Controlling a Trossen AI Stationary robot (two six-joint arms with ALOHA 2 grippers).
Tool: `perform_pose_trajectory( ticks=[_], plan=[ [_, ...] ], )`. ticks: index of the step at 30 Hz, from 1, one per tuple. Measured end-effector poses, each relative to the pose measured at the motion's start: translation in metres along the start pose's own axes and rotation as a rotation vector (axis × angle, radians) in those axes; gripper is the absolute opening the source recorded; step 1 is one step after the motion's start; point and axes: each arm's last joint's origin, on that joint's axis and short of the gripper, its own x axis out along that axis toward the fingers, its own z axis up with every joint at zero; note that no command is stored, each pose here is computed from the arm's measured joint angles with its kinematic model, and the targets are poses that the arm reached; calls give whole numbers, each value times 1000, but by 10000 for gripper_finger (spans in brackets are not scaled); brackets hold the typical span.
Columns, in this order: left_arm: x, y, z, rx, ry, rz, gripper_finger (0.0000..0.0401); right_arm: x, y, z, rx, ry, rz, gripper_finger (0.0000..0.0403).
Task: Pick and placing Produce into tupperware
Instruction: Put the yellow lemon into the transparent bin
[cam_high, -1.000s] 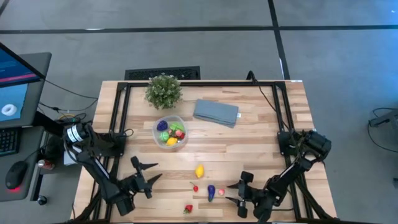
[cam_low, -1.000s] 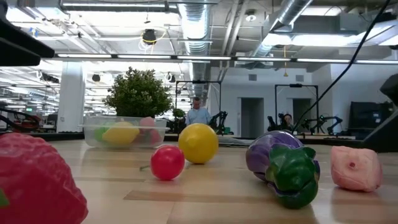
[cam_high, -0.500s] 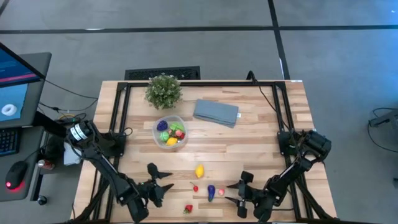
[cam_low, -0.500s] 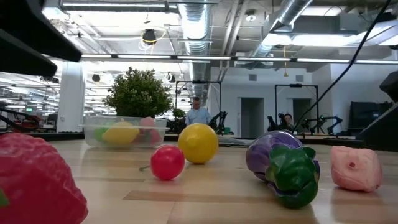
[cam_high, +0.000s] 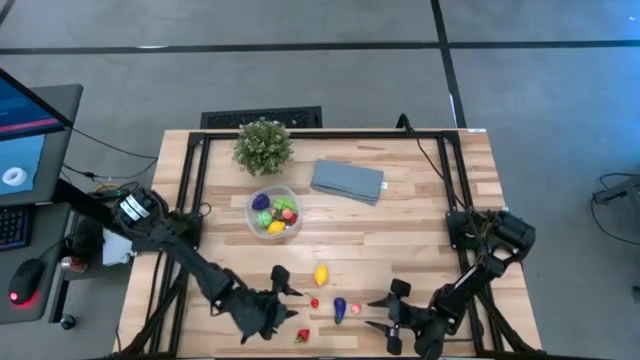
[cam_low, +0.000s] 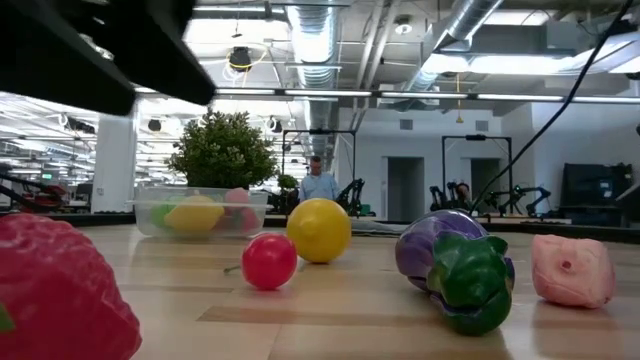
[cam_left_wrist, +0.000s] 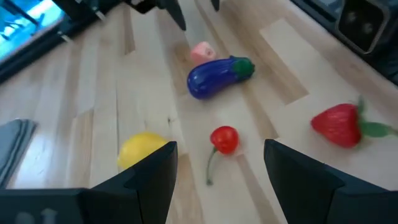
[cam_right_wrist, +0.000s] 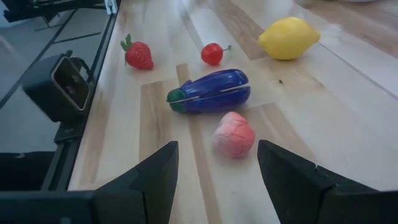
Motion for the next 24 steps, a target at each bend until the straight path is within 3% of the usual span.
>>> perform_pose_trajectory(
  ticks=[16,24],
  plan=[
    [31,45,1,-8,-35,-257,231,-5,4,-1,19,-25,10,244],
    [35,53,-1,9,-38,-290,231,-4,3,-1,21,-25,8,244]
  ],
)
